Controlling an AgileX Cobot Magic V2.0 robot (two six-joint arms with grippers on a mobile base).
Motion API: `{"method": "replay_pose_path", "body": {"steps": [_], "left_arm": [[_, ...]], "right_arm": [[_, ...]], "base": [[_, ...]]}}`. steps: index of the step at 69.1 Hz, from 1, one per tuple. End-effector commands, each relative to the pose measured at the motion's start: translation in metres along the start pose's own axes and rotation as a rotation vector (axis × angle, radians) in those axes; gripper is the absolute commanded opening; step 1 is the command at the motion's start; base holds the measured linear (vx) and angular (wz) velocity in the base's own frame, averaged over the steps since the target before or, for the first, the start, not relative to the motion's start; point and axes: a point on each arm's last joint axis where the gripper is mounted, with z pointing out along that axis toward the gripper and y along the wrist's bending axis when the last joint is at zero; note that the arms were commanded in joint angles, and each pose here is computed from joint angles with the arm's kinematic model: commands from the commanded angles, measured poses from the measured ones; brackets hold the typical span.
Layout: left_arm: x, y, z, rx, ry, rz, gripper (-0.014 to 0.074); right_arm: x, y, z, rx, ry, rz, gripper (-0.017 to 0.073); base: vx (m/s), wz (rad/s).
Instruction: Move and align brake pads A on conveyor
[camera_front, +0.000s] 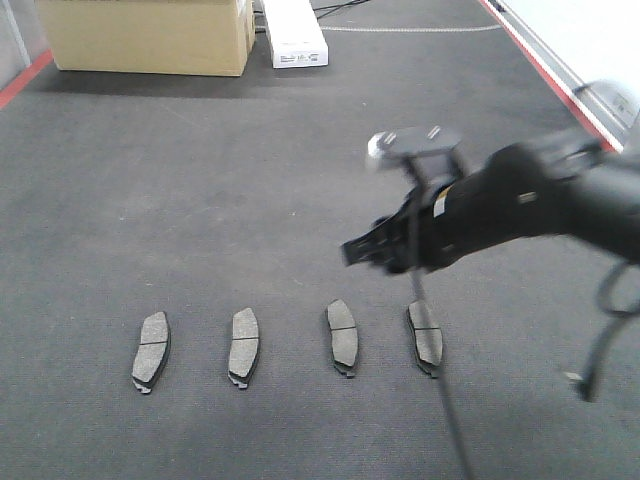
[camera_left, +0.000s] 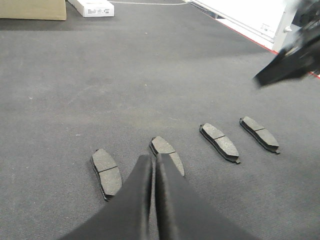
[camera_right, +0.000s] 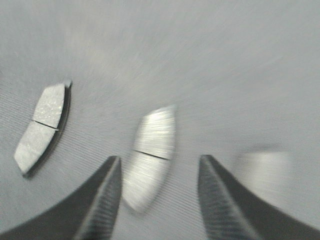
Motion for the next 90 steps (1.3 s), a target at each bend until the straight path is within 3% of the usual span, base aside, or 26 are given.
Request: {"method": "replay_pose_path", "body": {"steps": [1,19,59,75,90], "left_arm": [[-0.013,-0.004,-0.002,0.03,-0.078,0.004,-0.0006],[-0.013,-0.004,-0.002,0.03,-0.078,0.004,-0.0006],[-0.013,-0.004,-0.002,0.03,-0.078,0.004,-0.0006],[-0.013,-0.004,-0.002,0.03,-0.078,0.004,-0.0006],[-0.013,-0.004,-0.002,0.03,-0.078,0.004,-0.0006]], "right_arm": [[-0.008,-0.006,-0.048,0.057,-0.129,-0.031,0.0207],[0.057,-0.013,-0.099,0.074,-0.254,-0.066,-0.0013],[0.205,-0.024,-0.175,0.067,-0.638,-0.088,-0.0006],[0.225,-0.025,-0.186,0.072,-0.772,-0.103,-0.0004],[0.225,-0.025,-0.186,0.072,-0.78,-0.104,-0.0003]], "base": [[0.0,0.0],[0.0,0.0],[0.0,0.0],[0.0,0.0],[0.0,0.0]]}}
